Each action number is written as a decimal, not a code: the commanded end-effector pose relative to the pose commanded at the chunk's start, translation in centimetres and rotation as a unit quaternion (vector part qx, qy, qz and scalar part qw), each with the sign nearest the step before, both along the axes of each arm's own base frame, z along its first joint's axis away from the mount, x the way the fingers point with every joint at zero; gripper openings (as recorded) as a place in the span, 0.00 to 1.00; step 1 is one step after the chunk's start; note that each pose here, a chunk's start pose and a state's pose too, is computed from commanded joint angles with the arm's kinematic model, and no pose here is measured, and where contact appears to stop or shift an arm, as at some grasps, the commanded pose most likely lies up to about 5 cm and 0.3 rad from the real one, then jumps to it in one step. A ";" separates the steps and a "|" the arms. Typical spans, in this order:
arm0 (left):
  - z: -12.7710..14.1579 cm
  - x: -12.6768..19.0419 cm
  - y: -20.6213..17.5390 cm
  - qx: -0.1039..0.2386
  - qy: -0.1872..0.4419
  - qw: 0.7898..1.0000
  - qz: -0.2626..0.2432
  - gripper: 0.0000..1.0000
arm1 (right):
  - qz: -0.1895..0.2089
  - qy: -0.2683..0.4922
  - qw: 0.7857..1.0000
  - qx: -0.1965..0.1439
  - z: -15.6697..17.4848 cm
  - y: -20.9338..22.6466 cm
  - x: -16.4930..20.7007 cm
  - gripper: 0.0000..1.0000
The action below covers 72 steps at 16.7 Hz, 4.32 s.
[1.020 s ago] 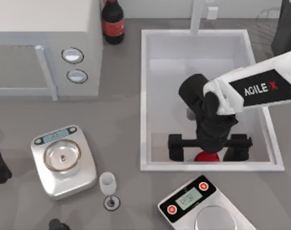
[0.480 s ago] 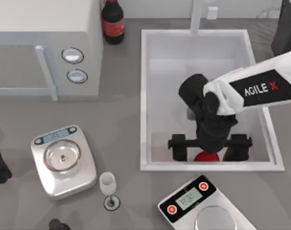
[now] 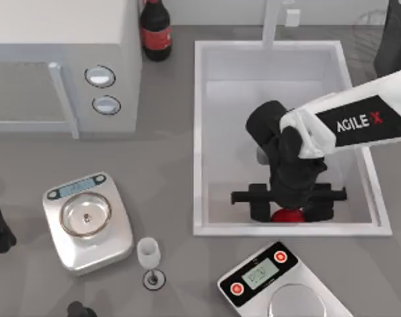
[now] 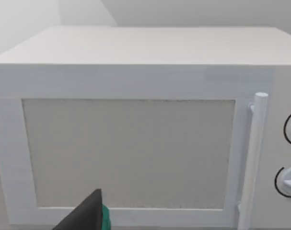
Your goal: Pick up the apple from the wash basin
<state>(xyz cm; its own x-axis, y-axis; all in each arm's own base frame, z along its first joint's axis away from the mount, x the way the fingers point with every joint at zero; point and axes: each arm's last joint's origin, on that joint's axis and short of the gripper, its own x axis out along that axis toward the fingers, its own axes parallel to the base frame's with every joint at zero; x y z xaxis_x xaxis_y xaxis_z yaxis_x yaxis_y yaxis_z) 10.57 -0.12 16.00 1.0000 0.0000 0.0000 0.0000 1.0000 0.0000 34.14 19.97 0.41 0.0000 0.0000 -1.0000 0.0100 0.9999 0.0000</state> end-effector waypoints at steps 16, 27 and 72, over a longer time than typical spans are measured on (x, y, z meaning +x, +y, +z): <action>0.0 0.0 0.0 0.000 0.000 1.000 0.000 1.00 | 0.005 -0.015 1.000 -0.006 14.8 1.8 2.9 0.00; 0.0 0.0 0.0 0.000 0.000 1.000 0.000 1.00 | 0.005 -0.026 1.000 0.000 28.1 0.2 0.6 0.00; 0.0 0.0 0.0 0.000 0.000 1.000 0.000 1.00 | 0.000 0.000 1.000 0.000 15.6 -21.3 -7.3 0.53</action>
